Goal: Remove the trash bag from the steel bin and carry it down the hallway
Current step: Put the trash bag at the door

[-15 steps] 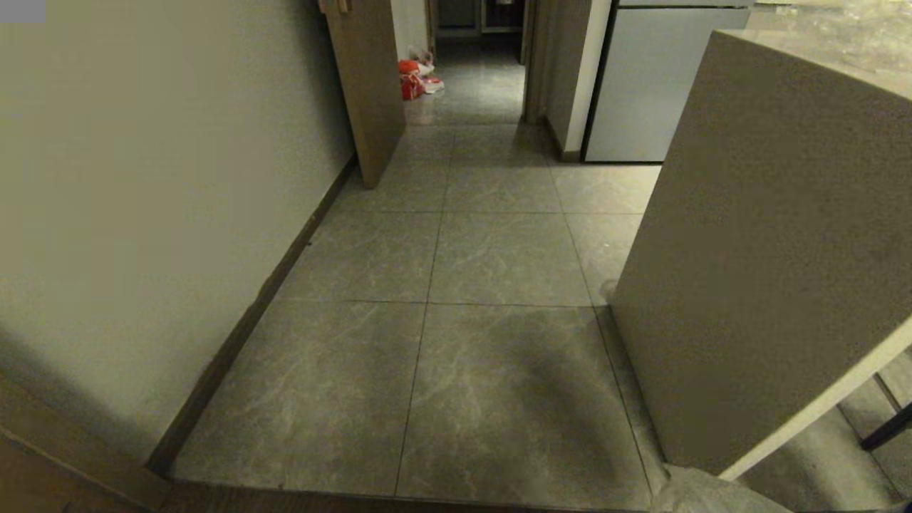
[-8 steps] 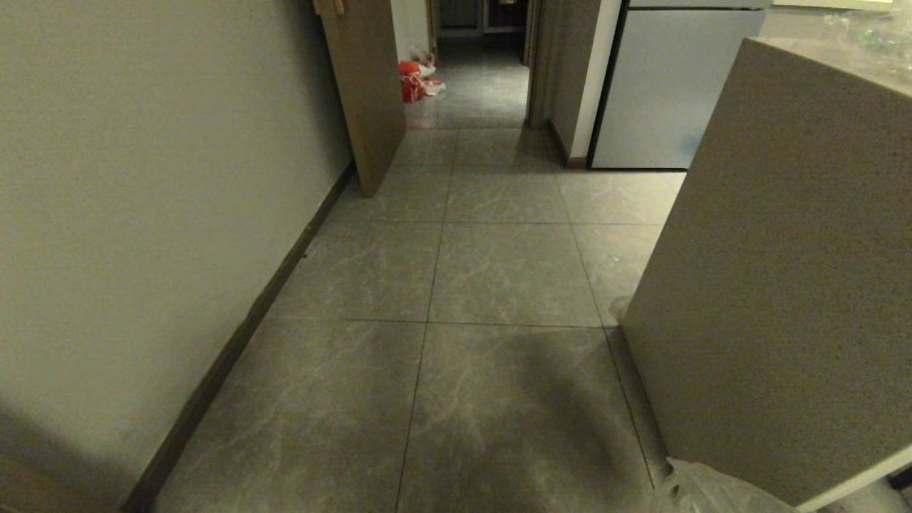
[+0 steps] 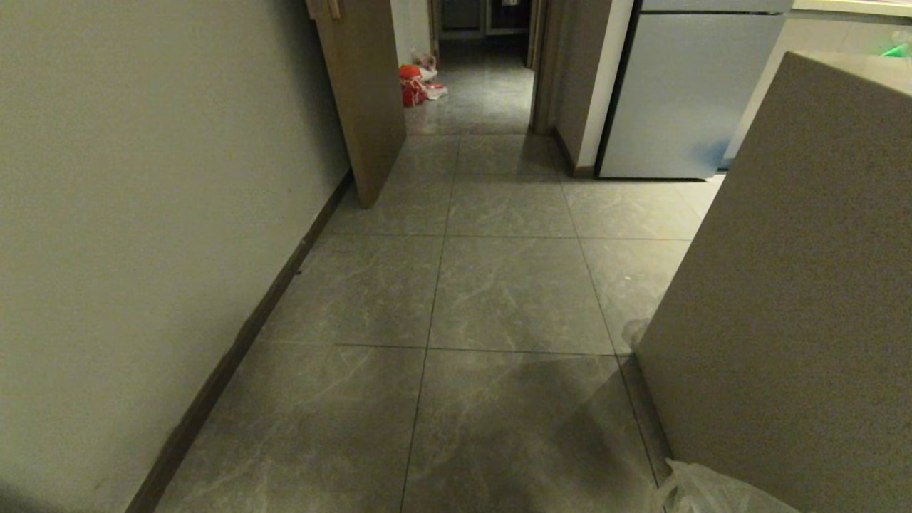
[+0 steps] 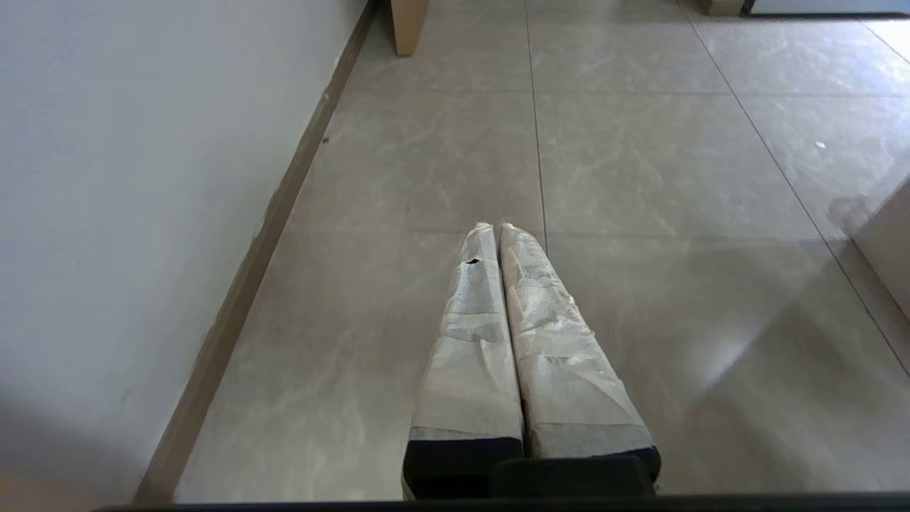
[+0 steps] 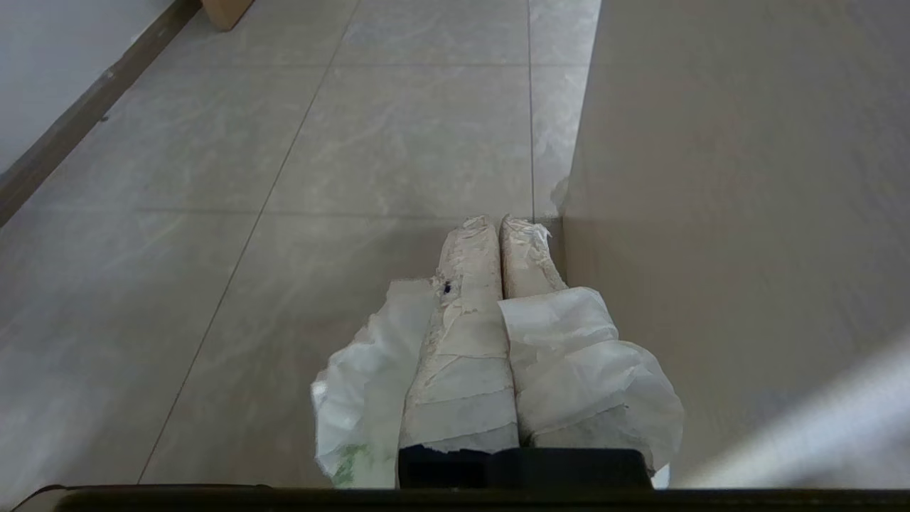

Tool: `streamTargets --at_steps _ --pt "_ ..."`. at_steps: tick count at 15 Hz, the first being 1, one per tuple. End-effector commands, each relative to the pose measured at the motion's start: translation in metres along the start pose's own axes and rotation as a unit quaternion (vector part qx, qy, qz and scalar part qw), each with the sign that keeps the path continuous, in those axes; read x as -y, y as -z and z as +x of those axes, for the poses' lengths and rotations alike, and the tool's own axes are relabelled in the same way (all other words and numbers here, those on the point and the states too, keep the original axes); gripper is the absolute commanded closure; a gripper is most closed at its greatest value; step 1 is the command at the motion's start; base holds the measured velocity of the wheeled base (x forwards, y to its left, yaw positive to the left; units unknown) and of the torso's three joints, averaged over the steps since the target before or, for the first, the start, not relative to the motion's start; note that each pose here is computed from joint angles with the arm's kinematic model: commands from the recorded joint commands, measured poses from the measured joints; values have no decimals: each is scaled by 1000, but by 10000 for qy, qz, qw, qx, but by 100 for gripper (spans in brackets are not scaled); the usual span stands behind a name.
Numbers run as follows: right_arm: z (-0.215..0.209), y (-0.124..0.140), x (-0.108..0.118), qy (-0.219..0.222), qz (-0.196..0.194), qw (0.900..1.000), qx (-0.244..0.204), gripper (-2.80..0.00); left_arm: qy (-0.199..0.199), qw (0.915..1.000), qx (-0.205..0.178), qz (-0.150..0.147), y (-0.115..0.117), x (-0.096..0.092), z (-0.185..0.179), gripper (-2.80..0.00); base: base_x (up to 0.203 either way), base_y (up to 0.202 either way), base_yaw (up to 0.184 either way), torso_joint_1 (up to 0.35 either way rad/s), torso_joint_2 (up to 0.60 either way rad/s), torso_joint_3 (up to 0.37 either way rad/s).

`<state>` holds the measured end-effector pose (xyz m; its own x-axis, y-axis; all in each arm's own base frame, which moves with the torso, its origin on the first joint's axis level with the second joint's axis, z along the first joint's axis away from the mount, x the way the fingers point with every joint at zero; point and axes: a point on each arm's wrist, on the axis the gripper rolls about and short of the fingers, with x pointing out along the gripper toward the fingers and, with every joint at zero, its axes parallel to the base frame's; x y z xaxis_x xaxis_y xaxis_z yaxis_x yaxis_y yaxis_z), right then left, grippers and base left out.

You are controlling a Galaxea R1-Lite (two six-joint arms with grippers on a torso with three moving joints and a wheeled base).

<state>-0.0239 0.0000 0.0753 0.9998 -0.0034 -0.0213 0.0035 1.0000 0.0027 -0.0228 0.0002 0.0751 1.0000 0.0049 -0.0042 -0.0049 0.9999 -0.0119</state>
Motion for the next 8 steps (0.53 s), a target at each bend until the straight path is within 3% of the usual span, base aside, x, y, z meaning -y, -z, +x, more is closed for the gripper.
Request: streamTargets --at_steps 1,8 --pt "0 0 0 -2 2 10000 7 0 -6 10000 -10 -2 0 0 0 0 189 0 -2 10 3 5" --pt "0 0 0 -2 2 10000 7 0 -6 10000 -10 -2 0 0 0 0 190 0 2 0 2 3"
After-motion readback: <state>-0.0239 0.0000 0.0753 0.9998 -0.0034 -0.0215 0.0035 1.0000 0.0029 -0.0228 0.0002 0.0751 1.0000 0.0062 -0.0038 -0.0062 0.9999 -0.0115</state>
